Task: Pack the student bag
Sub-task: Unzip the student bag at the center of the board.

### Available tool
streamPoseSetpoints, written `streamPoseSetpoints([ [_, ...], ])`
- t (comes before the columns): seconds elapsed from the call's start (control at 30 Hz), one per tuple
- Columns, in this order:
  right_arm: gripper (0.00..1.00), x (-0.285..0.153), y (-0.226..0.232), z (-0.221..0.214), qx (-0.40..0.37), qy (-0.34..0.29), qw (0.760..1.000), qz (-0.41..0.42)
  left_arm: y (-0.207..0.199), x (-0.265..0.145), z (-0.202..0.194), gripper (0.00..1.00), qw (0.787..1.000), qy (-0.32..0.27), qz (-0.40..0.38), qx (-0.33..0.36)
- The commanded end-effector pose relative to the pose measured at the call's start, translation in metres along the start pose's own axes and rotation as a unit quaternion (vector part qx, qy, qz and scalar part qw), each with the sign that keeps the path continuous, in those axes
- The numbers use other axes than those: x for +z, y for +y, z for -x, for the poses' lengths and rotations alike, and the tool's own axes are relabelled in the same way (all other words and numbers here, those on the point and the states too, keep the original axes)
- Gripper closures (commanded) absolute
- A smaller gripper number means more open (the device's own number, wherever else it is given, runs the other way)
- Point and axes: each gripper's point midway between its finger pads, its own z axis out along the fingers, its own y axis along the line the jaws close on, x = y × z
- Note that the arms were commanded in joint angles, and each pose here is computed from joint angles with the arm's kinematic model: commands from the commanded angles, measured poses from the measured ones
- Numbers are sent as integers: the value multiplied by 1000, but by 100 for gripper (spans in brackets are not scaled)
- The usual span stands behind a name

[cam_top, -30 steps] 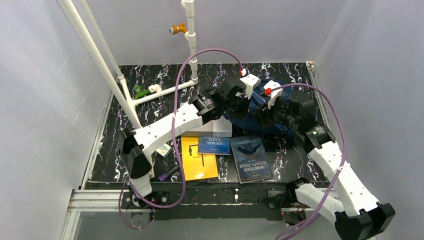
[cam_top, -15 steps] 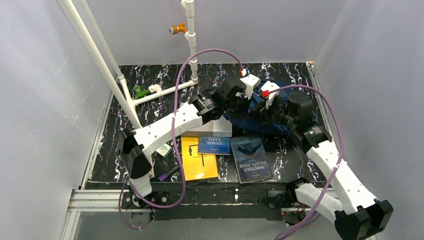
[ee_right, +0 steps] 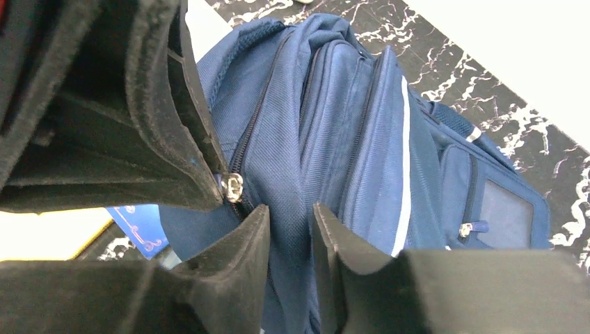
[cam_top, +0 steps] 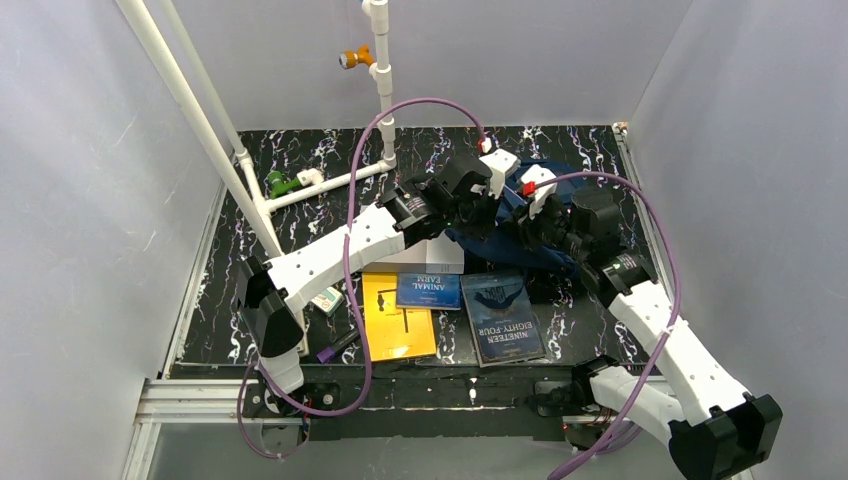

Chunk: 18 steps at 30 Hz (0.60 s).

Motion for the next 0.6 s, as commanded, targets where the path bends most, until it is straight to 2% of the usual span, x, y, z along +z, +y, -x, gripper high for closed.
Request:
streamPoseSetpoints([
  [0.0,87,1,-23,18,24,-46,996,-67,-20,-50,51,100,995,-87,-42,-15],
  [0.03,99,-1,-27,17,28,-50,995,-83,-18,-50,51,100,995,-87,-41,-25],
  [0.13,99,-9,-41,11,39,-56,988,-137,-12,-49,47,100,994,-81,-48,-53],
  [0.2,99,-15,-45,10,43,-65,986,-150,6,-48,43,100,995,-76,-24,-65],
  [0.3,99,-22,-40,19,38,-95,985,-135,56,-51,36,100,991,-69,54,-98],
  [0.43,99,-34,-33,28,27,-129,984,-123,118,-58,28,100,979,-66,106,-160],
  [0.57,99,-36,-21,37,14,-143,986,-89,142,-60,21,100,978,-62,129,-152],
])
